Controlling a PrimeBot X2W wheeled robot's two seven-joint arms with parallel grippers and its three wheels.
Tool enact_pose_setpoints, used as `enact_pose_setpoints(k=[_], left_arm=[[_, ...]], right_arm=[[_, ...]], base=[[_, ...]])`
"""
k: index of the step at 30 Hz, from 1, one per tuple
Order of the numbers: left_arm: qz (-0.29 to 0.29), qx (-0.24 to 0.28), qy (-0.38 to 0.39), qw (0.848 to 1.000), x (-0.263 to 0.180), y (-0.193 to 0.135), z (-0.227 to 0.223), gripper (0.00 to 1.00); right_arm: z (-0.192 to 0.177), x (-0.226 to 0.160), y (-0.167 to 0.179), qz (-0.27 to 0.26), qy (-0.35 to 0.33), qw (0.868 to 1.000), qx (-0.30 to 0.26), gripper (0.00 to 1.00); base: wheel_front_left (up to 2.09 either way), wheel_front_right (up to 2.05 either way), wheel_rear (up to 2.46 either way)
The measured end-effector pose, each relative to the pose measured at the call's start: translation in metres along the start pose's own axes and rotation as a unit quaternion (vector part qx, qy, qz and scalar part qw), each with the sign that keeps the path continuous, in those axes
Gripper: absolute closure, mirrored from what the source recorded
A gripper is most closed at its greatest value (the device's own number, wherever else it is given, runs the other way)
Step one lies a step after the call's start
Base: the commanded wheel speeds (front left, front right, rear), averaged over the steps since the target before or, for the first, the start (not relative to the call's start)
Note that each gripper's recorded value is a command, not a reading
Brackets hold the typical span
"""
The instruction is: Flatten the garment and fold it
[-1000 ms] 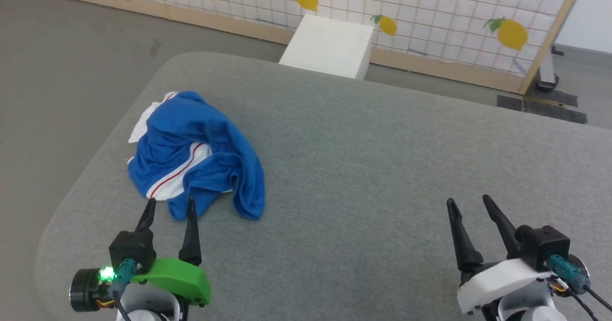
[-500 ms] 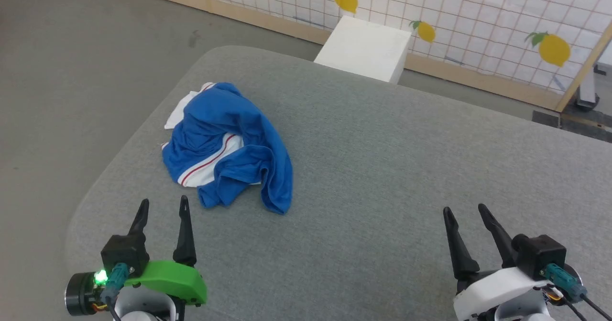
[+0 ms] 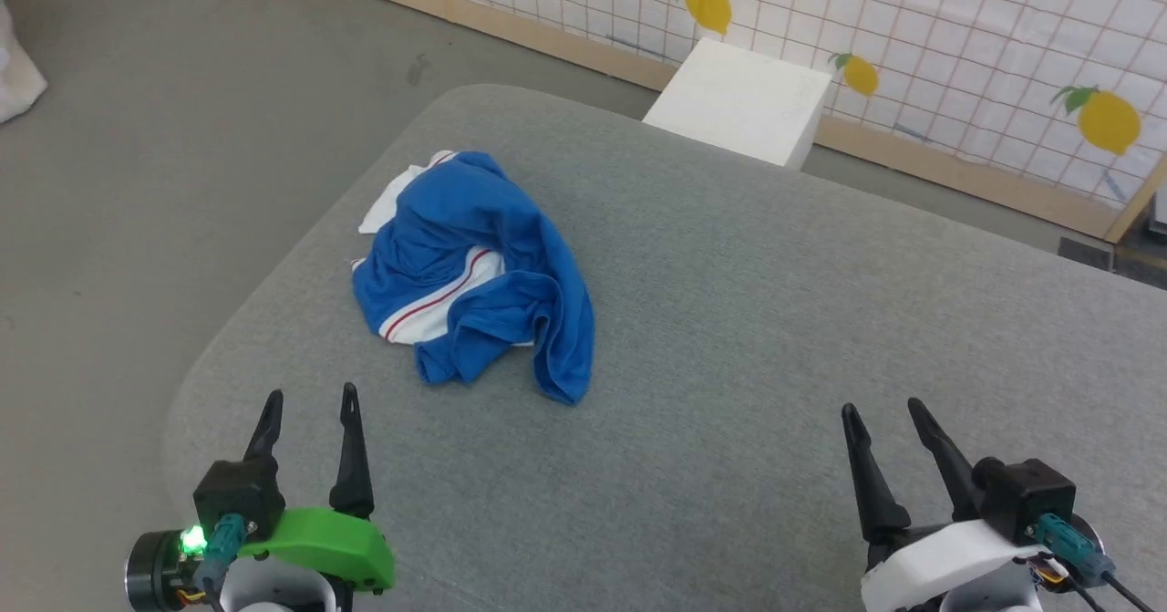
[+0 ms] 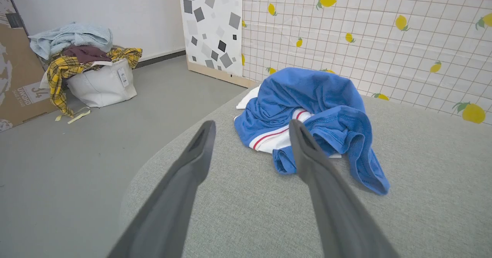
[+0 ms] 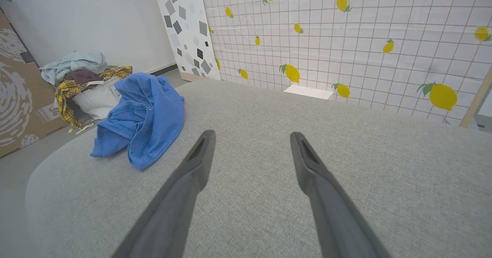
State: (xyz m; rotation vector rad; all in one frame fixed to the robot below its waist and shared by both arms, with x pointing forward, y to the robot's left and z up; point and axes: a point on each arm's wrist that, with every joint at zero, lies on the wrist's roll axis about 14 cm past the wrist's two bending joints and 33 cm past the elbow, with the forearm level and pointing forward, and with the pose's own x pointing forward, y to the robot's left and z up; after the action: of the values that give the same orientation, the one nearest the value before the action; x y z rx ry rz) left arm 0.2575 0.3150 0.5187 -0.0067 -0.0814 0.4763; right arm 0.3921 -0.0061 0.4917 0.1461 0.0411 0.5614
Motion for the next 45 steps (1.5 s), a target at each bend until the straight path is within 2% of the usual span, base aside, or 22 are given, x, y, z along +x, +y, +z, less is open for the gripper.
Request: enact_pose_setpoints(k=[33, 42, 45], left_arm=[[0.075, -0.006, -0.013, 0.997, -0.028, 0.046, -0.002, 0.0], [0.071, -0.01, -0.009, 0.997, -0.026, 0.043, -0.005, 0.0], [0.062, -0.033, -0.002, 0.998, -0.024, 0.039, -0.011, 0.0]], right_arm=[[-0.021, 0.013, 0.032, 0.048, 0.013, 0.998, 0.029, 0.0], [-0.022, 0.011, 0.029, 0.042, 0.013, 0.999, 0.031, 0.0], [-0.022, 0.01, 0.026, 0.038, 0.013, 0.999, 0.032, 0.0]], base=[[0.0, 0.0, 0.0], [0.0, 0.0, 0.0], [0.0, 0.0, 0.0]])
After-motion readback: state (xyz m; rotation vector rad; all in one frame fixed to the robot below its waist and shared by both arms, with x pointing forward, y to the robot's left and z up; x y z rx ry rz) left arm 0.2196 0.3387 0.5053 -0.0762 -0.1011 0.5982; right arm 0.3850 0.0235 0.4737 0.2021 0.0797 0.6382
